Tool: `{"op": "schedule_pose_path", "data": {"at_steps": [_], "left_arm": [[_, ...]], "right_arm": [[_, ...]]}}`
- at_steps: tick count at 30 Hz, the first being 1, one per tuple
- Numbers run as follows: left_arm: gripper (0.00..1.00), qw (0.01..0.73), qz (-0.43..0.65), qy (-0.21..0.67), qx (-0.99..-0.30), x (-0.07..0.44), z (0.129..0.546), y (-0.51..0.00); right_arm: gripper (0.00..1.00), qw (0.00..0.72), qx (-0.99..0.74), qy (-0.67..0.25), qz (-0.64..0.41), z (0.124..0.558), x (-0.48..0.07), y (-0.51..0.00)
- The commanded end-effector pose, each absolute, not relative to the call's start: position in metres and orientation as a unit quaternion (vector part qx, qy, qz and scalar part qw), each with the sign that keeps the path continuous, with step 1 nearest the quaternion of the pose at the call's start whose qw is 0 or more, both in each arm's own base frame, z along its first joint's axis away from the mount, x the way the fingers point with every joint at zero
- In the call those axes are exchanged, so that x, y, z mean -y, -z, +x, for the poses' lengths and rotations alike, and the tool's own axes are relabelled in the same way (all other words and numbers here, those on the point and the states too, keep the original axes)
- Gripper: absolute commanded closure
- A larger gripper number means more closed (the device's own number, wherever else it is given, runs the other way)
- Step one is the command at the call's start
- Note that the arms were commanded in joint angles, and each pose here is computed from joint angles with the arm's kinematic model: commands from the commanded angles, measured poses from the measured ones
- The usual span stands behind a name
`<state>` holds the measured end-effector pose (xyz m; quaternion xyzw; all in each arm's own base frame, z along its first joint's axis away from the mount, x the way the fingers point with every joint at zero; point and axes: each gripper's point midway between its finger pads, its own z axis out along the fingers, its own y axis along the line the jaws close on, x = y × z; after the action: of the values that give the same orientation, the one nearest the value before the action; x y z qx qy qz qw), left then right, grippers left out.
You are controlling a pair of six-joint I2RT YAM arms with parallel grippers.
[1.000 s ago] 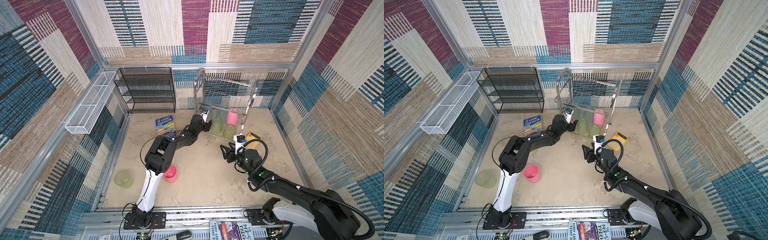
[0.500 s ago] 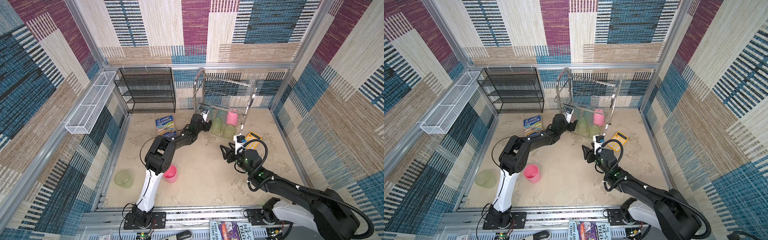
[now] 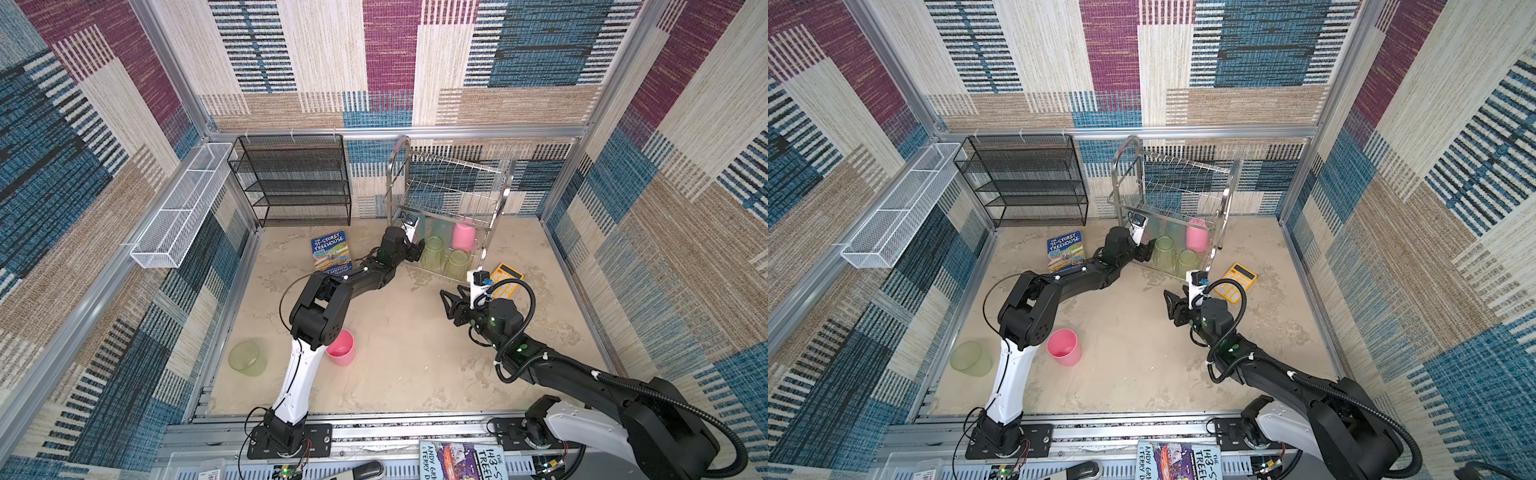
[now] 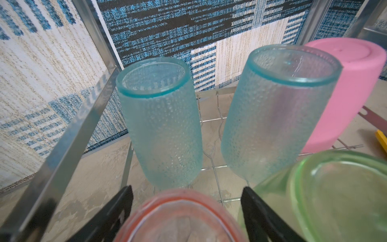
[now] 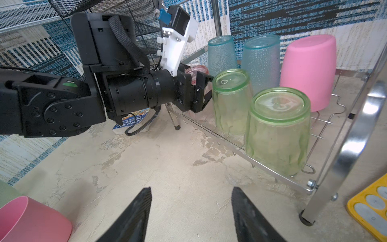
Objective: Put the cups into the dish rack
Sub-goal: 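Lower the translucent pink cup upright into the rack beside the teal cups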
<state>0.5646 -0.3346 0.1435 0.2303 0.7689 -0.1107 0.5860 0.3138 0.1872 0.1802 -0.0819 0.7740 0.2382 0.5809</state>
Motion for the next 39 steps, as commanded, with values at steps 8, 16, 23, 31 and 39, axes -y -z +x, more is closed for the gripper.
{"op": "schedule_pose_path", "data": {"at_steps": [8, 16, 23, 31, 39], "left_arm": [[0.15, 0.618, 0.222, 0.092, -0.748, 0.325, 0.564, -0.161], [0.15, 0.642, 0.212, 0.088, -0.732, 0.319, 0.561, -0.172], [0.14, 0.659, 0.205, 0.087, -0.719, 0.317, 0.561, -0.183], [0.14, 0.667, 0.201, 0.09, -0.712, 0.315, 0.558, -0.195], [0.16, 0.678, 0.194, 0.1, -0.702, 0.31, 0.548, -0.212]], "right_arm": [[0.36, 0.592, -0.763, -0.247, -0.087, 0.314, -0.19, -0.186], [0.36, 0.593, -0.762, -0.247, -0.087, 0.314, -0.19, -0.186], [0.35, 0.593, -0.762, -0.245, -0.087, 0.315, -0.19, -0.187], [0.35, 0.594, -0.761, -0.245, -0.092, 0.316, -0.192, -0.188], [0.35, 0.598, -0.757, -0.246, -0.095, 0.316, -0.193, -0.191]]}}
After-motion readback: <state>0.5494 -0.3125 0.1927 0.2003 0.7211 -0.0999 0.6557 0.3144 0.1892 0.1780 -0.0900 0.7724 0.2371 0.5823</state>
